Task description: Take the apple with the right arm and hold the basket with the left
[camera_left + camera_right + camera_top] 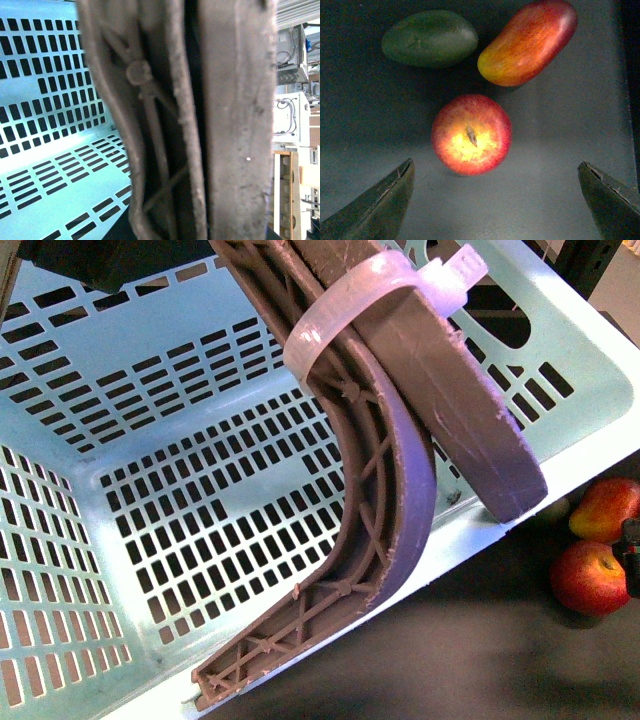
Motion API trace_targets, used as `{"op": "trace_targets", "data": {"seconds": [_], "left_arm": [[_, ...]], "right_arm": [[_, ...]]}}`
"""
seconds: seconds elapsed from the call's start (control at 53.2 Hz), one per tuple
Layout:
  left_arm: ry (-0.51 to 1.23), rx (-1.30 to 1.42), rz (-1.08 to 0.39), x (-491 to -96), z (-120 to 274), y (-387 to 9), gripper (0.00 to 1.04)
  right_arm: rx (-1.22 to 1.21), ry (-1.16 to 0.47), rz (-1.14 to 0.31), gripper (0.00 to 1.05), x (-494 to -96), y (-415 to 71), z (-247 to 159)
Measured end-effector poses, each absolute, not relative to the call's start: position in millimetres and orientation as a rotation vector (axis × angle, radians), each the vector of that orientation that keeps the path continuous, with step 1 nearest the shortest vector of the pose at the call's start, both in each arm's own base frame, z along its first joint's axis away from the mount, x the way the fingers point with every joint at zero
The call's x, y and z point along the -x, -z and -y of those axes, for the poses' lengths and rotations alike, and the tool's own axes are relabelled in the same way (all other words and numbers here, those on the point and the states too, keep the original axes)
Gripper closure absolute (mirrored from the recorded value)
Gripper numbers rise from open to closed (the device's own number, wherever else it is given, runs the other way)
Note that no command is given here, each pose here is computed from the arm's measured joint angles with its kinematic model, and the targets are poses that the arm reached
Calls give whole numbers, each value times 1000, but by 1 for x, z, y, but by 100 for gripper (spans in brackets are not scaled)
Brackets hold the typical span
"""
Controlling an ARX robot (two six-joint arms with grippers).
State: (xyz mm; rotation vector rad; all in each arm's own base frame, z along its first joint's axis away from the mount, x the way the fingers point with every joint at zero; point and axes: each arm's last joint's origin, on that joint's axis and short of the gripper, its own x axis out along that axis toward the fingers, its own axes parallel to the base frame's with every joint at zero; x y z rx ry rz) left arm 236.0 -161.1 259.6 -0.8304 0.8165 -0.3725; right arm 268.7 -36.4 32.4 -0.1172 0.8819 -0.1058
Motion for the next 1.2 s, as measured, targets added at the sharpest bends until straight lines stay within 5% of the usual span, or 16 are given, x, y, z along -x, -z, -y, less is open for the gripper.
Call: {"op": "trace_targets", "data": {"seconds": [0.47, 1.016, 1.204], "left_arm": [[372, 830, -816, -236, 161, -260, 89], [372, 831, -816, -236, 161, -260, 89], [372, 830, -816, -236, 161, -260, 89]], "right_arm": [[96, 101, -982, 9, -314, 17, 24], [101, 141, -1076, 9, -319, 51, 23], [97, 149, -1076, 24, -319, 51, 24]]}}
